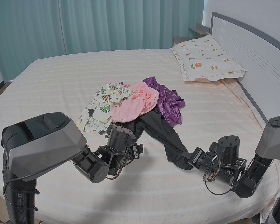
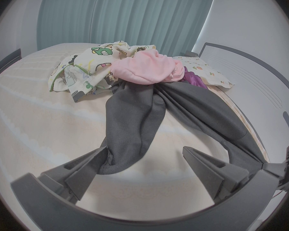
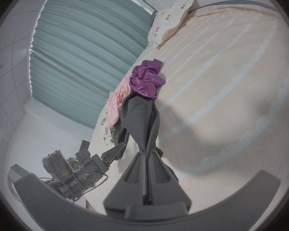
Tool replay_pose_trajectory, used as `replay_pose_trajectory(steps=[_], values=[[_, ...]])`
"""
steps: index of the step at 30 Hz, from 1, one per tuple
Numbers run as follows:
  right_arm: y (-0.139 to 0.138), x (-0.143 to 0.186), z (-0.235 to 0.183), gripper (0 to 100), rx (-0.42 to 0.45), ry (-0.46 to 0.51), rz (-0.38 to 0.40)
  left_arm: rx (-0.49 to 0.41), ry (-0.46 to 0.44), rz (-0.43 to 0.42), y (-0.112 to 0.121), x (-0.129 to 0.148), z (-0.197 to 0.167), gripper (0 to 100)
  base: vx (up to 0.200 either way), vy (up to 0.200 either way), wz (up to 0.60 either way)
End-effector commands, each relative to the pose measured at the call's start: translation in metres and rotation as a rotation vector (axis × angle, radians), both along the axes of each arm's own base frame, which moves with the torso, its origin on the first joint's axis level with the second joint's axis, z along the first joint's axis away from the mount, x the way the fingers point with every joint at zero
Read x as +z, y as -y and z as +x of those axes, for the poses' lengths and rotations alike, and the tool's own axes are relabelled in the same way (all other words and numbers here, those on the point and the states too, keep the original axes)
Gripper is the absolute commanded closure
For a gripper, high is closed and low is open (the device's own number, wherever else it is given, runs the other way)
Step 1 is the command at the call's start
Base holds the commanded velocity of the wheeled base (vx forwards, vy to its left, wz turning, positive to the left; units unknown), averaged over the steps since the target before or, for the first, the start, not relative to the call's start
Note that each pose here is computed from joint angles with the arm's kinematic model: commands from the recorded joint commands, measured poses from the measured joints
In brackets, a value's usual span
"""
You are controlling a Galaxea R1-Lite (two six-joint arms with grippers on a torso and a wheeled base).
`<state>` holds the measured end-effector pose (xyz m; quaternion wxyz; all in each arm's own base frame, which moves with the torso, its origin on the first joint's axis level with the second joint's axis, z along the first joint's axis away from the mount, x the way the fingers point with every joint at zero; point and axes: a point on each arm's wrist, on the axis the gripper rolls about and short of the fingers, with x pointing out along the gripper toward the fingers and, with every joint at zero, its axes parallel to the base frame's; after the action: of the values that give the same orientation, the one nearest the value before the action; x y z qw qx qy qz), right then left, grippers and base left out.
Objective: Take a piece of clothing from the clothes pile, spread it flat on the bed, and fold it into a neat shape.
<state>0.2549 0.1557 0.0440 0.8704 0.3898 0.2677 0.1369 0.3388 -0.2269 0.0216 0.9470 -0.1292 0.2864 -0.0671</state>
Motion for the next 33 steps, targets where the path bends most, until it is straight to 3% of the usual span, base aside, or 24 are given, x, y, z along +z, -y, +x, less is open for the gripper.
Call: replay_pose_trajectory(steps=[1, 4, 9, 23, 24, 29, 33], values=[[0.0, -0.001, 0.0, 100, 0.0, -0.001, -0.001, 0.017, 0.039, -0.022, -0.006, 0.018, 0.004, 0, 0.0, 0.0, 0.0], [0.0, -0.001, 0.0, 100, 0.0, -0.001, -0.001, 0.041, 0.045, -0.024, -0.015, 0.029, 0.009, 0, 0.0, 0.0, 0.0], [0.0, -0.001, 0.0, 100, 0.0, -0.003, -0.002, 0.078, 0.022, 0.004, -0.021, 0.023, 0.016, 0, 0.0, 0.0, 0.0], [-0.001, -0.002, 0.001, 100, 0.004, -0.005, -0.001, 0.068, -0.012, 0.02, -0.006, -0.007, 0.029, 0, 0.0, 0.0, 0.0], [-0.001, -0.002, 0.001, 100, 0.006, -0.006, -0.001, 0.065, -0.013, 0.021, -0.004, -0.008, 0.029, 100, 0.0, 0.0, 0.0], [-0.001, -0.005, 0.002, 100, 0.003, -0.013, -0.002, 0.068, -0.022, 0.021, -0.005, -0.007, 0.028, 100, 0.0, 0.0, 0.0], [0.0, -0.005, 0.004, 100, 0.0, 0.001, 0.007, 0.119, -0.005, -0.075, -0.007, 0.011, 0.026, 100, 0.0, 0.0, 0.0]])
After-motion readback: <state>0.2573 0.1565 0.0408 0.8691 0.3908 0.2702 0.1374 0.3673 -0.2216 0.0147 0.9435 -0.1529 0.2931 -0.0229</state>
